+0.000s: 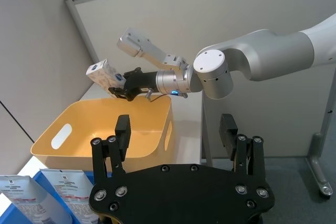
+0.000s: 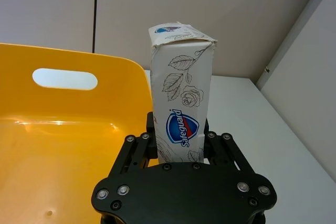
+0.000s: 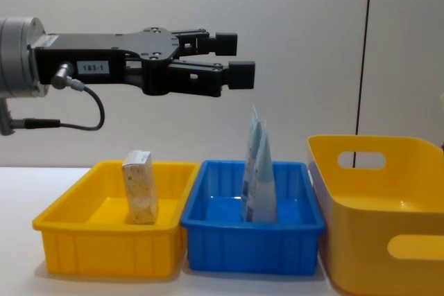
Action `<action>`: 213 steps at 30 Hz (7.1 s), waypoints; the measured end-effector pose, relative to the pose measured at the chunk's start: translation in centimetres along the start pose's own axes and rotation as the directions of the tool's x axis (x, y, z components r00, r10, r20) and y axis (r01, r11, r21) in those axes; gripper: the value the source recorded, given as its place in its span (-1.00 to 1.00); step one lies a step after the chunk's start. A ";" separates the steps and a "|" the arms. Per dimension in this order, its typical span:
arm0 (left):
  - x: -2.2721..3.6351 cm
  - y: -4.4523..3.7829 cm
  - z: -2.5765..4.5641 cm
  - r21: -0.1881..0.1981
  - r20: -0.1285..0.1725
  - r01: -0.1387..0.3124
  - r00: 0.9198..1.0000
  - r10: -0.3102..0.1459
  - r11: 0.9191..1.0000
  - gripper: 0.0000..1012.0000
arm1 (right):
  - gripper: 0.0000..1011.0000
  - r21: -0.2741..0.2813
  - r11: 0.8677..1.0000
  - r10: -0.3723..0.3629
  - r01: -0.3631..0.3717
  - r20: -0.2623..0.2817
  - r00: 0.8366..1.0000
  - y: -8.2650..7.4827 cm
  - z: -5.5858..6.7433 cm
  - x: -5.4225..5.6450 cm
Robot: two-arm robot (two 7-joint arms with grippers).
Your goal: Bimanual collaborative sorting of washing and personal care products
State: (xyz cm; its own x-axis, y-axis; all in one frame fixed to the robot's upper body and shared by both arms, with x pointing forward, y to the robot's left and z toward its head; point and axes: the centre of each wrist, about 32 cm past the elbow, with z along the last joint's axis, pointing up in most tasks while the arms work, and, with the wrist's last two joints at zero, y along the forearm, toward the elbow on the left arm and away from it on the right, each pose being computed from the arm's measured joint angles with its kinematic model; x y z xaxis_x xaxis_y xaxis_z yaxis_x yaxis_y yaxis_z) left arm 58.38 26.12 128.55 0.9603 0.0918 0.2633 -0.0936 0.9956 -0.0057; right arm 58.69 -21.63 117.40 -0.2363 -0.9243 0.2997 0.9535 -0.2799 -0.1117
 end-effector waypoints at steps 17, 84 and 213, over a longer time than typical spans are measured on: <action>0.00 0.00 0.00 0.000 0.000 0.000 1.000 0.000 1.000 0.98 | -0.26 0.013 0.997 0.077 -0.077 -0.028 0.997 -0.5 -0.1 1.3; 0.00 0.00 0.00 0.000 0.000 0.000 1.000 0.000 1.000 0.98 | 0.70 0.014 0.948 0.318 -0.319 0.051 0.947 1.4 2.9 -0.2; 0.00 0.00 0.00 0.000 0.000 0.000 1.000 0.000 1.000 0.98 | 0.98 0.080 0.740 0.670 -0.668 -0.006 0.742 -10.7 5.5 -4.8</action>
State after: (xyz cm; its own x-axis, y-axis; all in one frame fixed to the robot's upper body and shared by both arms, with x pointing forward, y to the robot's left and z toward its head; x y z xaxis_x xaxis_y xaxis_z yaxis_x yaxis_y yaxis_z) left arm 58.38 26.12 128.55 0.9603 0.0918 0.2633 -0.0936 0.9956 -0.0058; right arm 50.63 -12.81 122.34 0.4626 -0.8752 0.1416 0.8784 0.4308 -0.2069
